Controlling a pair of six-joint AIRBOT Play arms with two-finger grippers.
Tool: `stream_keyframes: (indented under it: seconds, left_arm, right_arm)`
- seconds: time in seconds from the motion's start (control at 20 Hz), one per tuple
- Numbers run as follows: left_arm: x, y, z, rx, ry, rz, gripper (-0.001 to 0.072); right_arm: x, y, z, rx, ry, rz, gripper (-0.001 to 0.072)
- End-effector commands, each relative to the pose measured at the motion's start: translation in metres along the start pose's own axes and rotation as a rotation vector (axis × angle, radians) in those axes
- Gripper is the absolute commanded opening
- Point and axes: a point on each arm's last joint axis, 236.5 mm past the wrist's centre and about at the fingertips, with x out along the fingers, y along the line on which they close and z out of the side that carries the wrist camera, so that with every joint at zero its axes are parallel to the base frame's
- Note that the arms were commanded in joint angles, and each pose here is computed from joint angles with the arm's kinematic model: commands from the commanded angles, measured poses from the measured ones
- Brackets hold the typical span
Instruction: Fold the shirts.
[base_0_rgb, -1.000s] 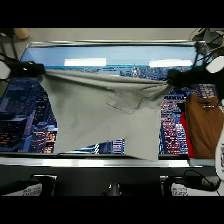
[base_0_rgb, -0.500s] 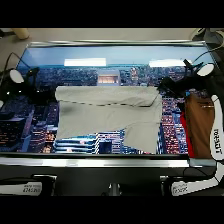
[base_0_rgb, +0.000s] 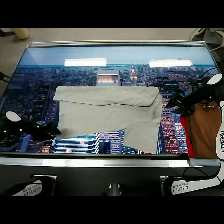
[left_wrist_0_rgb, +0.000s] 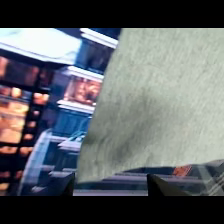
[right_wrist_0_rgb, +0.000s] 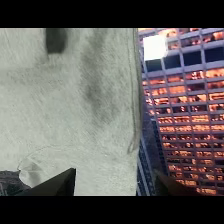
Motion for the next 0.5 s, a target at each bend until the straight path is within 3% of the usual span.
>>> stream_keyframes:
  seconds: [0.0, 0.05, 0.15, 0.25, 0.45]
  left_arm:
    - [0.022, -0.01, 0.002, -0.036, -0.05, -0.055, 0.0552]
    - [0.025, -0.012, 0.007, -0.046, -0.07, -0.05, 0.0522]
    - [0.025, -0.013, 0.02, -0.091, -0.126, -0.048, 0.0234]
    - [0.024, -0.012, 0.025, -0.102, -0.15, -0.047, 0.0023]
    - [0.021, -0.014, 0.025, -0.062, -0.154, -0.048, 0.002]
  right_arm:
    - [0.002, -0.004, -0.006, -0.01, 0.023, -0.011, 0.0485]
    - [0.003, -0.01, -0.007, -0.01, 0.027, -0.033, 0.0485]
    - [0.008, -0.022, -0.014, -0.004, 0.055, -0.075, 0.0486]
    - [0.024, -0.03, -0.028, 0.013, 0.101, -0.074, 0.0488]
    - [0.057, -0.038, -0.036, 0.031, 0.094, -0.043, 0.0489]
